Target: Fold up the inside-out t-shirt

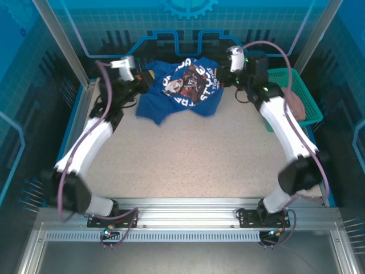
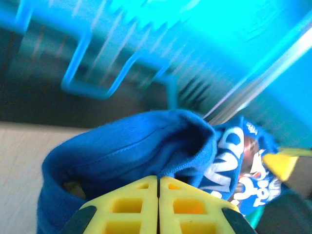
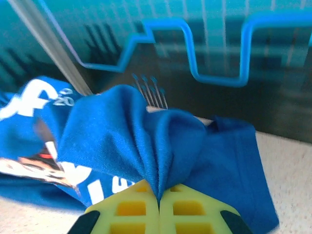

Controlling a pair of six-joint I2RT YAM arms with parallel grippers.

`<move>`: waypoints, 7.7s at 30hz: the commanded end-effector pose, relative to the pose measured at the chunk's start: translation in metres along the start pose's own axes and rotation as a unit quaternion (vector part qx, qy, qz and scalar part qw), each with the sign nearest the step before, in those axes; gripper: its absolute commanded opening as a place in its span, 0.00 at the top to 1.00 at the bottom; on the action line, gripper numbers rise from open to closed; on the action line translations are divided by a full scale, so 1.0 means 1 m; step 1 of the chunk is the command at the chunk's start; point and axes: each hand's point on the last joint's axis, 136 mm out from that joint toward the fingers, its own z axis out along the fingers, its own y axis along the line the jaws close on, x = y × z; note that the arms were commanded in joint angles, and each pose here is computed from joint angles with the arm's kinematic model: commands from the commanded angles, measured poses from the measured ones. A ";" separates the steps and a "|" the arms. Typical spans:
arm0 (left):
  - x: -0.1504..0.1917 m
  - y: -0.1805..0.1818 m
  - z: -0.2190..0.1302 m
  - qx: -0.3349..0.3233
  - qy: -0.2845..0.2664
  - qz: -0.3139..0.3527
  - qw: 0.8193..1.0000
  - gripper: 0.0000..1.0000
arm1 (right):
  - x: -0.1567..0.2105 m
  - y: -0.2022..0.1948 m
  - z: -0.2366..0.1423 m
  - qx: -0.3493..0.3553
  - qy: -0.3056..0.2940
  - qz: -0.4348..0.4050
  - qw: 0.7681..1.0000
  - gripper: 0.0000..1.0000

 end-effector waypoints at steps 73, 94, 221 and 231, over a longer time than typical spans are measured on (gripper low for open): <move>0.216 -0.021 -0.119 0.046 0.222 -0.158 0.961 1.00 | 0.291 0.138 0.023 -0.210 0.170 -0.106 0.957 0.35; 0.210 0.032 -0.128 -0.097 0.191 -0.058 0.975 1.00 | 0.177 0.147 -0.063 -0.339 0.130 -0.012 0.932 1.00; 0.198 -0.122 -0.105 0.286 0.253 -0.051 0.923 1.00 | 0.221 0.120 -0.075 -0.124 0.178 -0.091 0.972 0.55; 0.197 -0.118 -0.106 0.274 0.250 -0.044 0.928 1.00 | 0.239 0.130 -0.055 -0.154 0.200 -0.073 0.965 0.70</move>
